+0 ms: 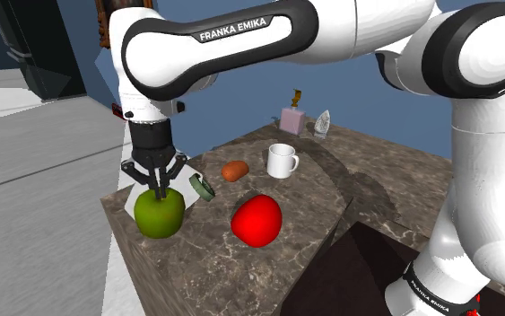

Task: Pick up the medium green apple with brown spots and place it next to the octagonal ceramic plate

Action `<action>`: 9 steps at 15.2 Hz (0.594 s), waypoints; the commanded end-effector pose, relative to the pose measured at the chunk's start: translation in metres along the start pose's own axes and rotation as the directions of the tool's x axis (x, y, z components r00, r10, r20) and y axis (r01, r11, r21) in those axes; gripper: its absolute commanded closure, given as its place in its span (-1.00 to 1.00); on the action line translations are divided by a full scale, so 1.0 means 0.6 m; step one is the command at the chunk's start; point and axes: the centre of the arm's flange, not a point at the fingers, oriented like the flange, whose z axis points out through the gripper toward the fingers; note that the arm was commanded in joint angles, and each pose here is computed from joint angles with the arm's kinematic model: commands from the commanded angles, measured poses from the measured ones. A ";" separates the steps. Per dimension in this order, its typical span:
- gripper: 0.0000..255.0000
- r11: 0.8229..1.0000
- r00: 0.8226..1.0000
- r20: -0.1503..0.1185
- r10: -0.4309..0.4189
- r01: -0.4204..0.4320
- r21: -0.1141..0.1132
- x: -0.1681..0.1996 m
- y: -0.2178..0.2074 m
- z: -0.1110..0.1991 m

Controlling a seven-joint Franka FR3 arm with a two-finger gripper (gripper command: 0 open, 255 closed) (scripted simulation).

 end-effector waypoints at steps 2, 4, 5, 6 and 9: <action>1.00 1.000 1.000 -0.001 0.000 0.000 0.001 0.005 0.003 0.026; 1.00 1.000 1.000 -0.001 0.000 0.000 0.001 0.008 0.004 0.043; 1.00 1.000 1.000 -0.001 0.000 0.000 0.001 0.009 0.004 0.052; 1.00 1.000 1.000 -0.001 0.000 0.000 0.001 0.011 0.004 0.061; 1.00 1.000 1.000 -0.001 0.000 0.000 0.001 0.012 0.005 0.067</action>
